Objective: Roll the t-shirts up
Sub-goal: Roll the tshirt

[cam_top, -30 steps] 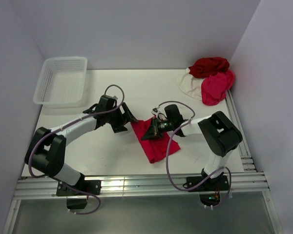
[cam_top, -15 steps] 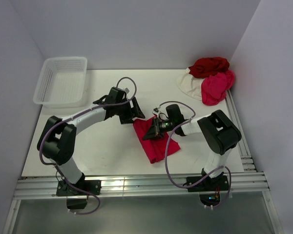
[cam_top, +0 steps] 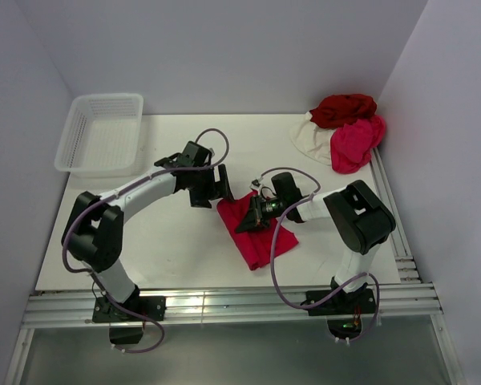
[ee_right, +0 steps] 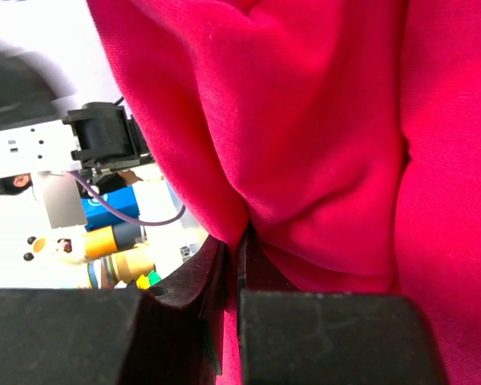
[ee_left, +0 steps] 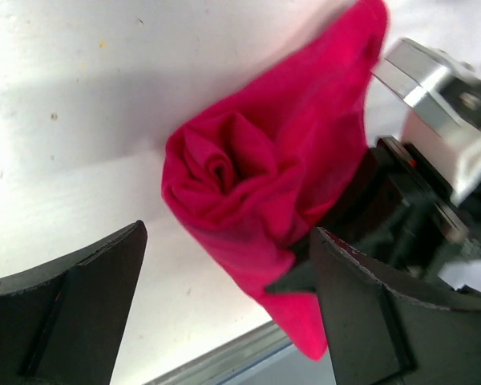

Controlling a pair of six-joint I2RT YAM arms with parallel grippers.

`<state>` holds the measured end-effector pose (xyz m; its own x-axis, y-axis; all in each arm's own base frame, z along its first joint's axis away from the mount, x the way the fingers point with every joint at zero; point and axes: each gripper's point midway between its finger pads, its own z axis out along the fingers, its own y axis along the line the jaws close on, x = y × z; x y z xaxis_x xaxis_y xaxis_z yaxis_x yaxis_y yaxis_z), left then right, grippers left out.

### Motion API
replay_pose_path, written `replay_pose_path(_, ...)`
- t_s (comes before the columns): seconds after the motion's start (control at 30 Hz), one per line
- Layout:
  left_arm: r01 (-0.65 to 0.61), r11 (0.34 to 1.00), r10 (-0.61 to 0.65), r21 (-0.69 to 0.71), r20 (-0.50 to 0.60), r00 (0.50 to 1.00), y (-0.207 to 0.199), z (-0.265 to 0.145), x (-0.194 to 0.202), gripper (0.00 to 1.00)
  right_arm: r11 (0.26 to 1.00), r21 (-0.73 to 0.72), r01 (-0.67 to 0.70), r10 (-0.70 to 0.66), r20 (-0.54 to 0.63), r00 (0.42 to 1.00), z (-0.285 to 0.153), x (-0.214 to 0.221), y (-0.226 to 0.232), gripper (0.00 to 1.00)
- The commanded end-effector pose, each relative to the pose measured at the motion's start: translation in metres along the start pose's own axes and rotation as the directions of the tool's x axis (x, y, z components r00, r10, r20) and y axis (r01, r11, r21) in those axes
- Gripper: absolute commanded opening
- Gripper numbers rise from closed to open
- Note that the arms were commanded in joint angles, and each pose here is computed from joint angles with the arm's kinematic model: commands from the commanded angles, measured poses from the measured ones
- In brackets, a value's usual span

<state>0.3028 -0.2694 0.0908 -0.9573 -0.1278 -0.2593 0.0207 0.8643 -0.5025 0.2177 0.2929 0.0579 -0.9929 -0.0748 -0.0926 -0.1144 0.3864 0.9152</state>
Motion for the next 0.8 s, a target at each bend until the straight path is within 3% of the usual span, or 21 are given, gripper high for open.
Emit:
replay_pose_path(0.0,-0.043,0.999,0.04,0.033,0.069,0.997,-0.022,-0.034,-0.008,0.89,0.999,0.026,0.024,-0.025,0.011,1.0,-0.002,-0.007,-0.001,0.0)
replay_pose_path(0.27,0.014,1.0,-0.014,-0.002,0.027,1.0,-0.037,-0.014,0.02,0.9,0.999,0.046,0.03,-0.031,0.028,0.999,-0.003,-0.007,-0.001,0.0)
replay_pose_path(0.47,0.025,0.988,-0.023,-0.15,0.015,1.0,-0.031,0.001,0.03,0.88,0.998,0.052,0.025,-0.026,0.035,0.999,-0.004,-0.006,-0.002,0.0)
replay_pose_path(0.77,0.073,0.931,-0.065,-0.358,0.034,0.997,-0.004,0.013,0.027,0.77,0.999,0.044,0.024,-0.025,0.039,0.999,-0.004,-0.006,-0.001,0.0)
